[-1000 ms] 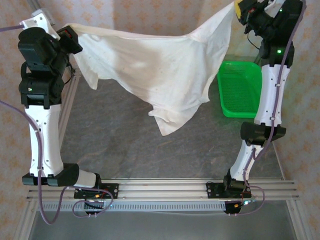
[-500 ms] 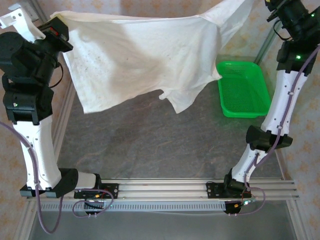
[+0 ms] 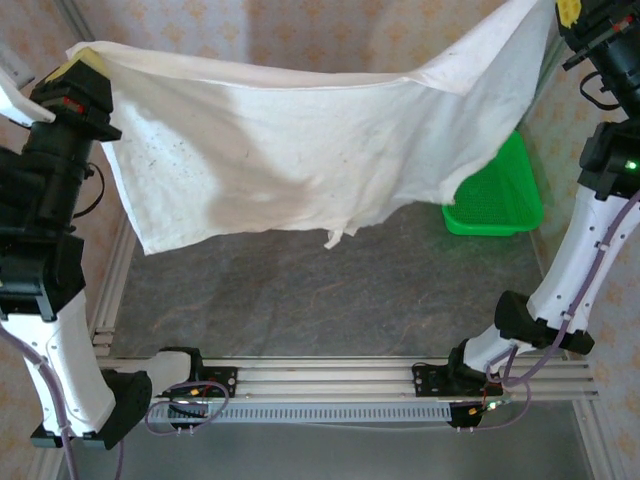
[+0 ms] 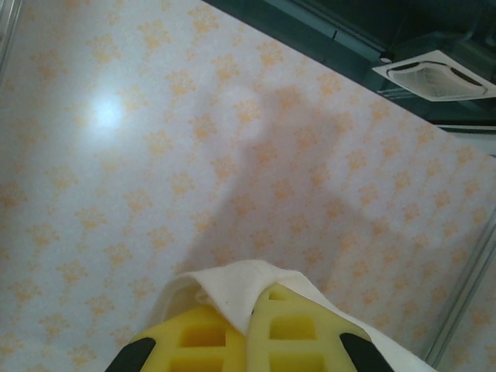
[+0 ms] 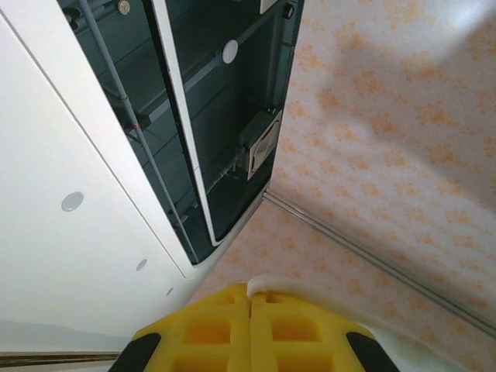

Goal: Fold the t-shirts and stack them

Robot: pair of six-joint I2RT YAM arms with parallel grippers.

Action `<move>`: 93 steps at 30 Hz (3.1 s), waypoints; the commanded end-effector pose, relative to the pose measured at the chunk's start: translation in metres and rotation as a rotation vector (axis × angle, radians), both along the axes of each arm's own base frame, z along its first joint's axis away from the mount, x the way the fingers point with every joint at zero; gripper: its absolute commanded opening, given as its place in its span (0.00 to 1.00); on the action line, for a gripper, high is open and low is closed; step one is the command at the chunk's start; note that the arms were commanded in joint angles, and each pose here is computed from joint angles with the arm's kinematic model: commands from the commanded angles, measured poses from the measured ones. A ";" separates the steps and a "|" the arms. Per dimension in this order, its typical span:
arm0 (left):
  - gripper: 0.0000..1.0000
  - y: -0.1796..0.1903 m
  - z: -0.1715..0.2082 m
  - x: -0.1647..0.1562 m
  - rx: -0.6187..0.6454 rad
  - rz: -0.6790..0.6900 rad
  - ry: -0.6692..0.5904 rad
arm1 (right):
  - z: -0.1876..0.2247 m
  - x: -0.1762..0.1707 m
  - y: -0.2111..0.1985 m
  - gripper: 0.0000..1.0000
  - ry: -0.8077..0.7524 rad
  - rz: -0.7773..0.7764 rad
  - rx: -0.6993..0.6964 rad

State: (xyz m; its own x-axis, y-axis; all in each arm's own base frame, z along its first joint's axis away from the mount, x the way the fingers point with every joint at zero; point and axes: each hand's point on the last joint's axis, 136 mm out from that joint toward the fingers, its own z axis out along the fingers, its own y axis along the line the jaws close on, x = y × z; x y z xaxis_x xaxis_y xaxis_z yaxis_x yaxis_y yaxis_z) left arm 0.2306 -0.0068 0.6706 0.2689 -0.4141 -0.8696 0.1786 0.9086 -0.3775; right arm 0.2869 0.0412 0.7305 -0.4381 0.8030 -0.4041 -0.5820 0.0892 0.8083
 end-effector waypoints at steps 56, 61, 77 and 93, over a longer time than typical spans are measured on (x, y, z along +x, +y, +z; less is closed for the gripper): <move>0.00 0.112 -0.467 0.279 0.075 0.410 1.105 | -0.547 0.396 0.080 0.00 0.939 0.083 -0.166; 0.00 0.118 -0.461 0.280 0.024 0.378 1.086 | -0.524 0.386 0.093 0.00 0.912 0.107 -0.189; 0.00 0.129 -0.473 0.285 -0.054 0.269 1.128 | -0.472 0.341 0.123 0.00 0.898 0.026 -0.291; 0.00 0.131 -0.510 0.285 -0.084 0.230 1.235 | -0.494 0.291 0.121 0.00 0.944 -0.001 -0.270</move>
